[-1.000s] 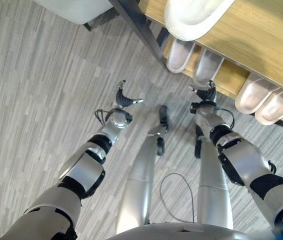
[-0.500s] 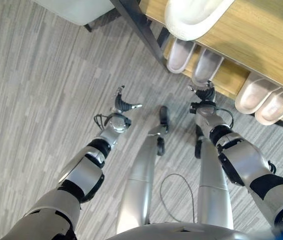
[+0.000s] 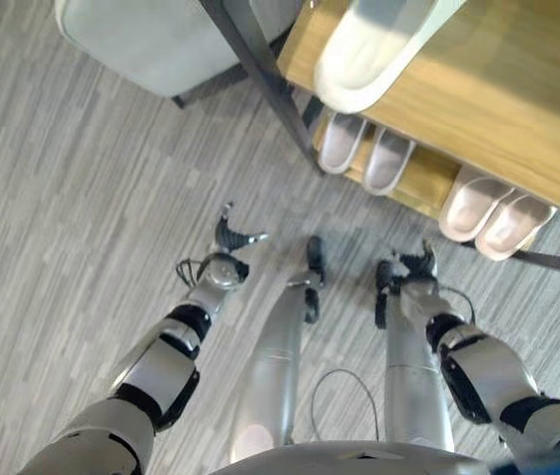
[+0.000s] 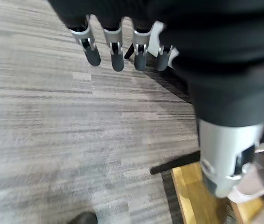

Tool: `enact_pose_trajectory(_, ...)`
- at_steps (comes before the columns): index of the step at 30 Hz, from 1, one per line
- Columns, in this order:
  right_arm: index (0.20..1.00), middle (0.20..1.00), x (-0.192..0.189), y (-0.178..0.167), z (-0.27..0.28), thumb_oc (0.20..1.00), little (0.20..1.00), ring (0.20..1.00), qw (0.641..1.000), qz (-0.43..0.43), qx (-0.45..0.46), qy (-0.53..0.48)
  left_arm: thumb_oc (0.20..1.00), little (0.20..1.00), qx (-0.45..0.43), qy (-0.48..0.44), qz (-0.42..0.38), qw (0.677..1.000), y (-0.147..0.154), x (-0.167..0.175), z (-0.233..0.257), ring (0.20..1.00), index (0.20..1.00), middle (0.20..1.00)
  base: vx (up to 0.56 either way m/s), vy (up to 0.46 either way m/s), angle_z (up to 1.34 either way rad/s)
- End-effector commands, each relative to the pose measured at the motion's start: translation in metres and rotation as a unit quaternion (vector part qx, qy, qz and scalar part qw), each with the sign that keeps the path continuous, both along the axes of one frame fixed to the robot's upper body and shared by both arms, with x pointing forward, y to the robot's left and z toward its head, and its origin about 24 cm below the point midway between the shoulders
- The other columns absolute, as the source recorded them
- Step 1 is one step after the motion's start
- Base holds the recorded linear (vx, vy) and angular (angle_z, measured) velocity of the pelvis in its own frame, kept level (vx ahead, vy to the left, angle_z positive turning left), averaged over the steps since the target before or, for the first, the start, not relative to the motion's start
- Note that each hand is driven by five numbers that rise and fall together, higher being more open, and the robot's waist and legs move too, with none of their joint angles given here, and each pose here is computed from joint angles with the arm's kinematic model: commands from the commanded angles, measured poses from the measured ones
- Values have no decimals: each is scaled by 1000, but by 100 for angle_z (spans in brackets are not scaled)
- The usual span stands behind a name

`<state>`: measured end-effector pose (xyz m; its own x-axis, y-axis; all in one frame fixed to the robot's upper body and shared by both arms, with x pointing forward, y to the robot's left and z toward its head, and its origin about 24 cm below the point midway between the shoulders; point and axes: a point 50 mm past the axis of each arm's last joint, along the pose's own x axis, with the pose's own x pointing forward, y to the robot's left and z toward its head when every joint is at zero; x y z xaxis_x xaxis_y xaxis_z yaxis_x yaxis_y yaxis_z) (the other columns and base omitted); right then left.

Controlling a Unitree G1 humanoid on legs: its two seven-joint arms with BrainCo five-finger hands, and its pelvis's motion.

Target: Arrange the slippers neatly on the shoe rack.

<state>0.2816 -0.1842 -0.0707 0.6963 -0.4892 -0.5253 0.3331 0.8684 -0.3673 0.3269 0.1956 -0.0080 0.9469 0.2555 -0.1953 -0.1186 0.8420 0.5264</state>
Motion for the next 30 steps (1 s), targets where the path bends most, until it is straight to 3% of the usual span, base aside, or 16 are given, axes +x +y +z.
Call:
enact_pose_trajectory(1,1000,1000,-8,-2,-6,1000,1000,1000,1000,18,-11,15,1000,1000,-41,-19,25,999,6,1,4,1000,1000,1000,18,-45,-3)
enact_pose_trajectory(5,1000,1000,-34,-6,-27,1000,1000,1000,998,20,-8,58,1000,1000,-65,-8,31,997,7,-7,-6,1000,1000,1000,-11,-24,-2)
enact_pose_trajectory(6,1000,1000,-60,-6,-44,1000,1000,1000,994,33,-6,100,1000,1000,-69,5,29,997,5,-15,-15,1000,1000,1000,-44,-31,-1)
enact_pose_trajectory(11,1000,1000,-111,-19,-70,1000,1000,1000,981,48,-22,188,1000,1000,-75,25,20,997,4,-29,-28,1000,1000,1000,21,-41,-4)
enact_pose_trajectory(21,1000,1000,-170,-37,-87,1000,1000,1000,956,61,-42,282,1000,1000,-95,21,-11,995,-4,-35,-29,1000,1000,1000,6,-59,3)
enact_pose_trajectory(22,1000,1000,-174,-44,-87,1000,1000,1000,958,48,-45,278,1000,1000,-33,-126,-93,987,-2,-15,39,1000,1000,1000,-41,-95,-6)
enact_pose_trajectory(23,1000,1000,-173,-47,-86,1000,1000,1000,958,52,-49,277,1000,1000,-205,-59,-78,974,4,-53,3,1000,1000,1000,-31,-57,-13)
enact_pose_trajectory(24,1000,1000,-173,-47,-86,1000,1000,1000,958,53,-49,278,1000,1000,-205,-58,-77,974,4,-54,3,1000,1000,1000,-60,-100,-2)
enact_pose_trajectory(25,1000,1000,-186,-47,-89,1000,1000,1000,957,57,-30,283,1000,1000,-194,-32,-100,975,13,-77,-13,1000,1000,1000,-25,-70,14)
enact_pose_trajectory(30,1000,1000,-212,-46,-95,1000,1000,1000,941,70,-23,331,1000,1000,-178,4,-109,978,17,-89,-23,1000,1000,1000,-7,-42,8)
